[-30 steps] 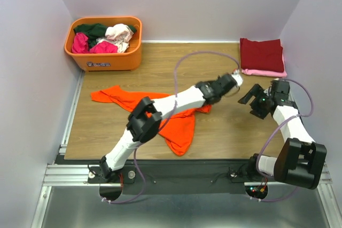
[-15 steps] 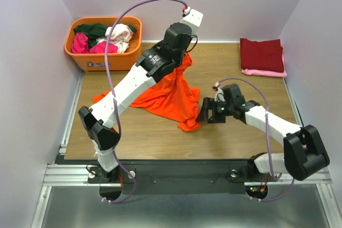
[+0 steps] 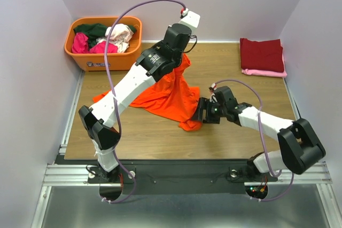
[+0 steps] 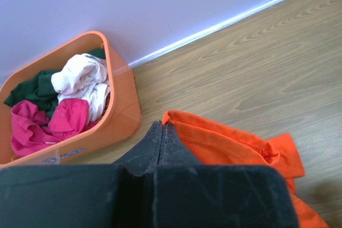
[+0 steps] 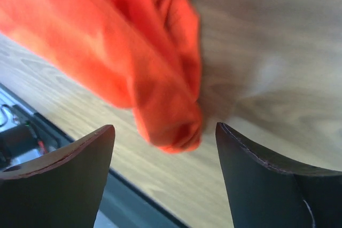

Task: Fold and stack the t-shirts
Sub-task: Flatten the tshirt out

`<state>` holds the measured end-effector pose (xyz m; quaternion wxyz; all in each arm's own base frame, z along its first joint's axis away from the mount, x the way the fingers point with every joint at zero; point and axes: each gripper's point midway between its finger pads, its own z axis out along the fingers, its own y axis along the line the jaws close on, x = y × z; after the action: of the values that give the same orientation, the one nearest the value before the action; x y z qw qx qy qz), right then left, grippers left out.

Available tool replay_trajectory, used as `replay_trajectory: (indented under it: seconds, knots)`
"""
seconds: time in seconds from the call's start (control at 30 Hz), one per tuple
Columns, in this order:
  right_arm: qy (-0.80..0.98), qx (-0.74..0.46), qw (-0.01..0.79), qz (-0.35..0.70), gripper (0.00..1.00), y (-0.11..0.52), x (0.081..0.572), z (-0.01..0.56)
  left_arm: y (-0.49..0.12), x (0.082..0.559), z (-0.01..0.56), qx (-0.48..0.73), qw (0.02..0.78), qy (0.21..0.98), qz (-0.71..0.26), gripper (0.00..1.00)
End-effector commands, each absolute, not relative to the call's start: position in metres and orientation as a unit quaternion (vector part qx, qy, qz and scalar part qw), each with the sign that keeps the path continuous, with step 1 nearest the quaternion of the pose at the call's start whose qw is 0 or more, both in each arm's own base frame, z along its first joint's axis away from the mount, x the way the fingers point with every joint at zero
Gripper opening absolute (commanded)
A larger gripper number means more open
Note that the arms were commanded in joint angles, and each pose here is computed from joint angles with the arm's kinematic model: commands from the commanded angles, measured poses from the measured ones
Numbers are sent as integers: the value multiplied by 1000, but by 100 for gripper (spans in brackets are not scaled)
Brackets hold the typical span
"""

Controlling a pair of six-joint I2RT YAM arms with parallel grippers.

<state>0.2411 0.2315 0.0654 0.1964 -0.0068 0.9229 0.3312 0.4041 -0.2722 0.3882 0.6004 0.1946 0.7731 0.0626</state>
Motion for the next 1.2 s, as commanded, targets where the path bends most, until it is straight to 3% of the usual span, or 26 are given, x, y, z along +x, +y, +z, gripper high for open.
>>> replay_trajectory:
  seconds: [0.0, 0.3, 0.4, 0.43, 0.53, 0.73, 0.83, 0.9, 1.17]
  knots:
    - [912, 88, 229, 329, 79, 245, 241, 89, -256, 407, 427, 142, 636, 756, 60, 0]
    - [918, 169, 245, 263, 70, 273, 236, 68, -251, 411, 428, 132, 637, 757, 57, 0]
    - [922, 173, 255, 236, 59, 270, 245, 57, -244, 411, 428, 128, 636, 759, 62, 0]
    - [923, 163, 274, 214, 49, 262, 251, 56, -239, 410, 430, 124, 637, 758, 65, 0]
    - [924, 165, 295, 179, 33, 233, 266, 57, -222, 408, 430, 116, 635, 760, 75, 0]
    - [903, 207, 364, 91, 36, 107, 320, 92, -193, 400, 429, 94, 633, 763, 92, 0]
    - [903, 179, 376, 104, 54, 112, 335, 116, -197, 396, 426, 95, 633, 766, 68, 0]
    - [909, 164, 359, 135, 59, 126, 333, 117, -207, 395, 425, 105, 632, 767, 41, 0]
    - [914, 174, 340, 140, 60, 126, 322, 101, -229, 400, 414, 119, 625, 771, -1, 0]
